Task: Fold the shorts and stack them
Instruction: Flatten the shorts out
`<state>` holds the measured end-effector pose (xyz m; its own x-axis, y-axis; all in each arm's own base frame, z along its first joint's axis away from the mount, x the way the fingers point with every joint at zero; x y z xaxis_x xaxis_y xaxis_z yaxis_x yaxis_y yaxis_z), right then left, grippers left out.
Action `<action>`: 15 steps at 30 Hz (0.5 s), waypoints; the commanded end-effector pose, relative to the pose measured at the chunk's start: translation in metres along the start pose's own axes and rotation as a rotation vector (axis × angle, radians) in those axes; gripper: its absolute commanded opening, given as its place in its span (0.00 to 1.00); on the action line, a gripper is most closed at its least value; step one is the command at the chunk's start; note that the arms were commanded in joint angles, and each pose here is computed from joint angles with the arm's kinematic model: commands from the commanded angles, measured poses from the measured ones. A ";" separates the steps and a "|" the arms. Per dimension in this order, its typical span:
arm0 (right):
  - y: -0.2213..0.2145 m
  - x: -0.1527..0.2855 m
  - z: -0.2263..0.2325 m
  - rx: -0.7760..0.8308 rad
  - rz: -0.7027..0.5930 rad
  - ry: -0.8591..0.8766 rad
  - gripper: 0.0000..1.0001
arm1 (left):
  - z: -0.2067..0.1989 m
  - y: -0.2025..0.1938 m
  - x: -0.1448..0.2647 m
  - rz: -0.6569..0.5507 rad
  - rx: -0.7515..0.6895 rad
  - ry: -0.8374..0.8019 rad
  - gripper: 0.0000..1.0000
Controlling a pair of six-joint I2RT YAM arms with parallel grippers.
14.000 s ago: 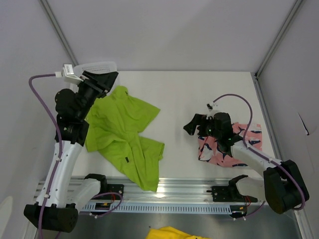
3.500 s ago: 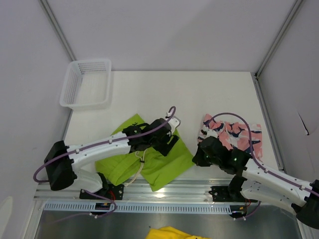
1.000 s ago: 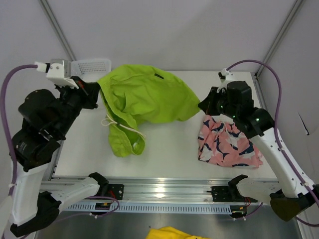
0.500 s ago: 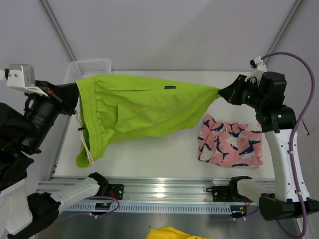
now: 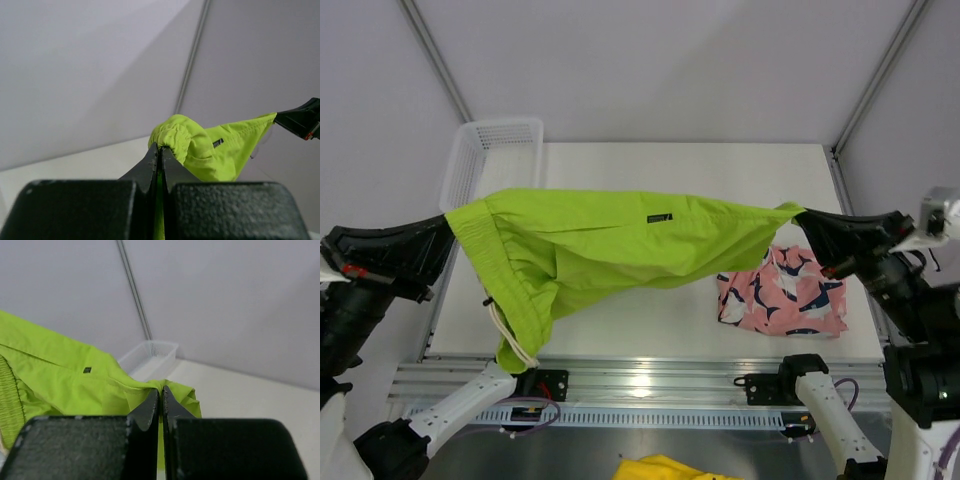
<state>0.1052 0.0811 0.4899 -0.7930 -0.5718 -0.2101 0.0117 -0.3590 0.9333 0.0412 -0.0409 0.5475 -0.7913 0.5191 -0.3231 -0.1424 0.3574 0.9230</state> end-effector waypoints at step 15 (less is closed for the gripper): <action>0.095 0.049 0.066 0.148 -0.351 0.073 0.00 | -0.031 0.086 0.007 -0.272 -0.031 -0.176 0.00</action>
<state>0.0154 0.0690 0.5720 -0.6786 -0.5177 -0.5210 -0.3364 -0.4115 0.8471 -0.0186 -0.0187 0.6183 -0.5941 0.5366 -0.5992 -0.3569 0.4918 0.7942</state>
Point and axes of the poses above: each gripper's point midway between its finger pads, its own x axis back along the fingers, its own z axis along the line the jaws close on, y = z × x, the point moved 6 cm from there along x, back along the fingers, and after that the axes turned 2 degrees about -x, right-handed, at the moved point
